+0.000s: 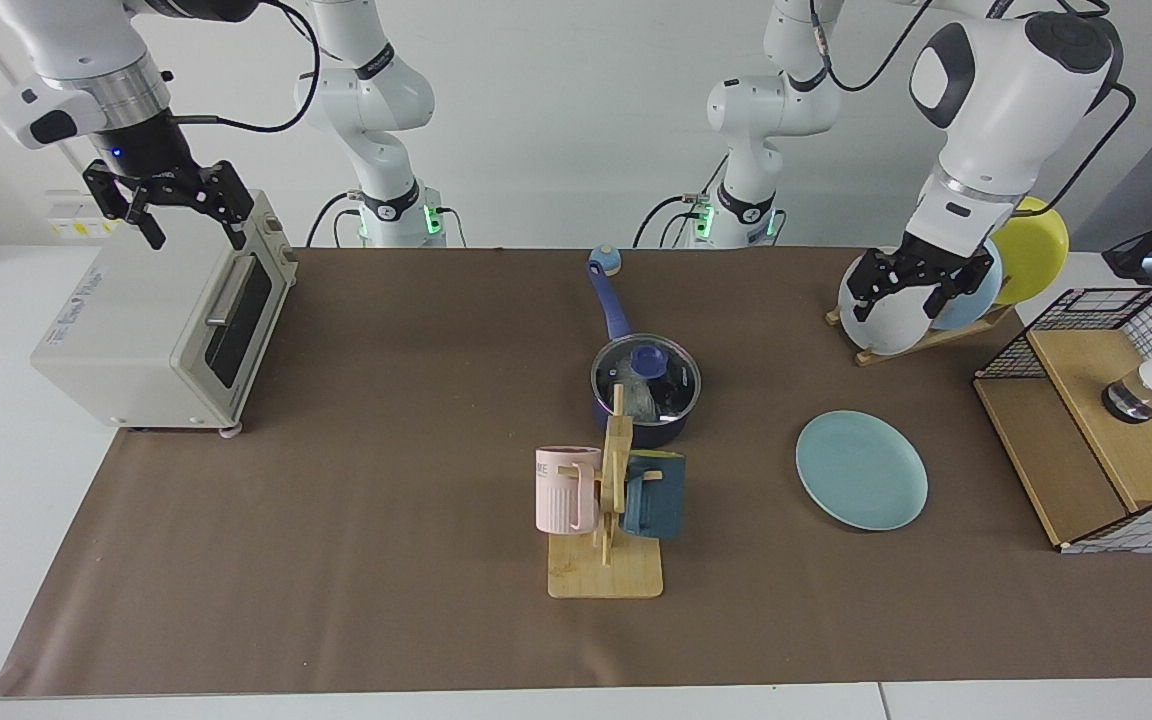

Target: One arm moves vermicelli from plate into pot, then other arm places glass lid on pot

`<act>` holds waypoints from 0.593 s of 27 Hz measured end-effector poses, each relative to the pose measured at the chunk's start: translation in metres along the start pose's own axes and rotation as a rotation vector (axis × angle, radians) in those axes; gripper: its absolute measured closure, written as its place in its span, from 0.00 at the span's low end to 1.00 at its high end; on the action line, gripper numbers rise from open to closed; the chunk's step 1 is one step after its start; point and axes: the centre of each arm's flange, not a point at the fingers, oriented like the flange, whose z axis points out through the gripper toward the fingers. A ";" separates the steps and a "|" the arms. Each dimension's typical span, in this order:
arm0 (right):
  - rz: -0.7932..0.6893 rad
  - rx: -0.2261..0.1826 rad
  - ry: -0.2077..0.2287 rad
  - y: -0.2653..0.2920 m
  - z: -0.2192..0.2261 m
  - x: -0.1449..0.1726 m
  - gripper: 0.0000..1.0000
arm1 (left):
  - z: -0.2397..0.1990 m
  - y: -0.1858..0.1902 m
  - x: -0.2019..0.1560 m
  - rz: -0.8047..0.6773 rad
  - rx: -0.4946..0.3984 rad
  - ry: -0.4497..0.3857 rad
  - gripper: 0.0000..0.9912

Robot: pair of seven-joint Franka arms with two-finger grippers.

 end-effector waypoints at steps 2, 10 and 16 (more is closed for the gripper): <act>0.011 0.000 -0.006 0.000 0.002 -0.003 0.00 | 0.000 0.000 0.000 0.000 0.000 0.000 0.00; 0.023 -0.005 -0.028 -0.016 0.012 -0.005 0.00 | 0.000 0.000 0.000 0.000 0.000 0.000 0.00; 0.059 -0.008 -0.045 -0.032 0.021 -0.001 0.00 | 0.000 0.001 0.000 0.001 0.000 0.001 0.00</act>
